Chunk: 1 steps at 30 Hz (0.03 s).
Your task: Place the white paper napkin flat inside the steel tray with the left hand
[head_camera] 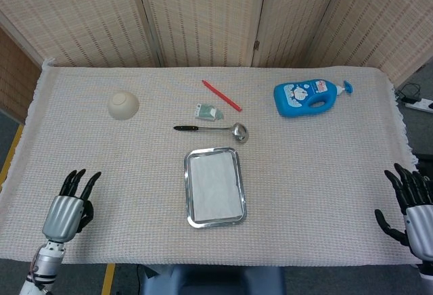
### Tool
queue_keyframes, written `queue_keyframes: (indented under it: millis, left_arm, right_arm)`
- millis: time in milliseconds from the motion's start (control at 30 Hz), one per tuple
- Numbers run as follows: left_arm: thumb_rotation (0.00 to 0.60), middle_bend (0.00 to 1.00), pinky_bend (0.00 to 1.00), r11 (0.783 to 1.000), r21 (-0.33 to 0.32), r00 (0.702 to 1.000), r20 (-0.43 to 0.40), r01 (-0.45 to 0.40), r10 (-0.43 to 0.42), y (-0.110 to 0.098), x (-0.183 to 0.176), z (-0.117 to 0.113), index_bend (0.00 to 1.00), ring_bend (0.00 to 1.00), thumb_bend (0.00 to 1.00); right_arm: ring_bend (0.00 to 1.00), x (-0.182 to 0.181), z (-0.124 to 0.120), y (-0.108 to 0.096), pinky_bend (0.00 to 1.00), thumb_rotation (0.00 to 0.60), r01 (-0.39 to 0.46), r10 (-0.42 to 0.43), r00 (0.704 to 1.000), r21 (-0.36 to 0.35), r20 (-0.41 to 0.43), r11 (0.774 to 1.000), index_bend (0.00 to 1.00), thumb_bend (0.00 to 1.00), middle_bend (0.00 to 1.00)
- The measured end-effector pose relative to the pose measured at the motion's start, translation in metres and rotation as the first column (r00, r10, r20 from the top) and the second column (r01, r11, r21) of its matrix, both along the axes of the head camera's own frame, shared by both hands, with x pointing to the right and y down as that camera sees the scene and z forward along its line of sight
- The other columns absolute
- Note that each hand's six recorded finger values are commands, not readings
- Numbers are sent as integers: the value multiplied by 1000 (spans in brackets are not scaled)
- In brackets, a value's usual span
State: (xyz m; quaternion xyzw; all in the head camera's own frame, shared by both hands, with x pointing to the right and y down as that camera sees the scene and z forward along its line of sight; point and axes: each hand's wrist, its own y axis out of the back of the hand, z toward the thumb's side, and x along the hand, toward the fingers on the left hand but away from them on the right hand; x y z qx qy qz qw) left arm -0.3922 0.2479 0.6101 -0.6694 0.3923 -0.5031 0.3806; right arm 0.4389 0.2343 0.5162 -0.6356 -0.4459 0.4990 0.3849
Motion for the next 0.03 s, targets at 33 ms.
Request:
queue_keyframes:
  millis: [33]
  left_arm:
    - [600, 112, 13, 999, 11, 999, -1, 33, -33, 2, -13, -5, 53, 10, 331]
  right_arm:
    - [0, -1, 2, 0, 0, 600, 1, -1, 1000, 0, -10, 1000, 0, 427, 0]
